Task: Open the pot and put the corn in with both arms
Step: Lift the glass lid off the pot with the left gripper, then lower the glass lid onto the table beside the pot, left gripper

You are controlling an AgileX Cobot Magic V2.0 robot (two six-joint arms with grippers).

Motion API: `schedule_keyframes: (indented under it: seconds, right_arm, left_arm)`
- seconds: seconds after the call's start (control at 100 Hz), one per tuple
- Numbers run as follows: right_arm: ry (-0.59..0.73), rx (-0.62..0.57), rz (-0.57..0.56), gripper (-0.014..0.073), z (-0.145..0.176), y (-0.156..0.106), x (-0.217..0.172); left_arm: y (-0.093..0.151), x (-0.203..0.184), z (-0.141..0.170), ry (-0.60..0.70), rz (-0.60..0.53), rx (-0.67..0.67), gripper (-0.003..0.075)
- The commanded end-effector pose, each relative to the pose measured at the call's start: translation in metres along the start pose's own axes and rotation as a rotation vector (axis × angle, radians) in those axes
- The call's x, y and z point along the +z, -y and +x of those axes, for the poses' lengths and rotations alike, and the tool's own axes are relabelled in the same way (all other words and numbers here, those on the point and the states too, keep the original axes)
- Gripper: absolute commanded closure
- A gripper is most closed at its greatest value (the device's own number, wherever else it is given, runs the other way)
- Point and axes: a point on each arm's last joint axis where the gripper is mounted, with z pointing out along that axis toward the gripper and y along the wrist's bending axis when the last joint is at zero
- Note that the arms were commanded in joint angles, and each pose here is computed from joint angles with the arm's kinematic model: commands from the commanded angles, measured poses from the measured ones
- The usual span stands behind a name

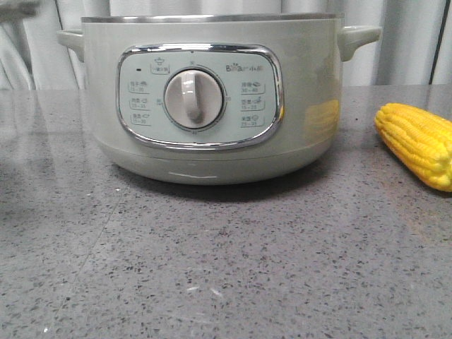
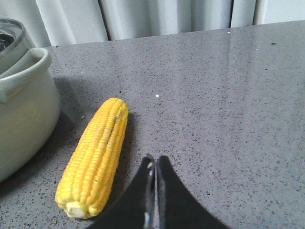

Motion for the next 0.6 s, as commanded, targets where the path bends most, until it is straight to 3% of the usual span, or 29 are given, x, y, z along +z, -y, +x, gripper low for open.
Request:
schedule_keyframes:
  seconds: [0.0, 0.25, 0.59]
  right_arm:
    - [0.091, -0.001, 0.004, 0.0659, -0.015, 0.000, -0.001]
    - [0.091, -0.001, 0.004, 0.0659, -0.015, 0.000, -0.001]
    - [0.091, -0.001, 0.004, 0.0659, -0.015, 0.000, -0.001]
  left_arm:
    - [-0.003, -0.004, -0.019, 0.241, -0.028, -0.009, 0.0741]
    - [-0.003, 0.015, 0.013, 0.114, -0.031, -0.005, 0.0741]
    - [-0.004, 0.055, 0.041, 0.070, -0.048, 0.005, 0.0741]
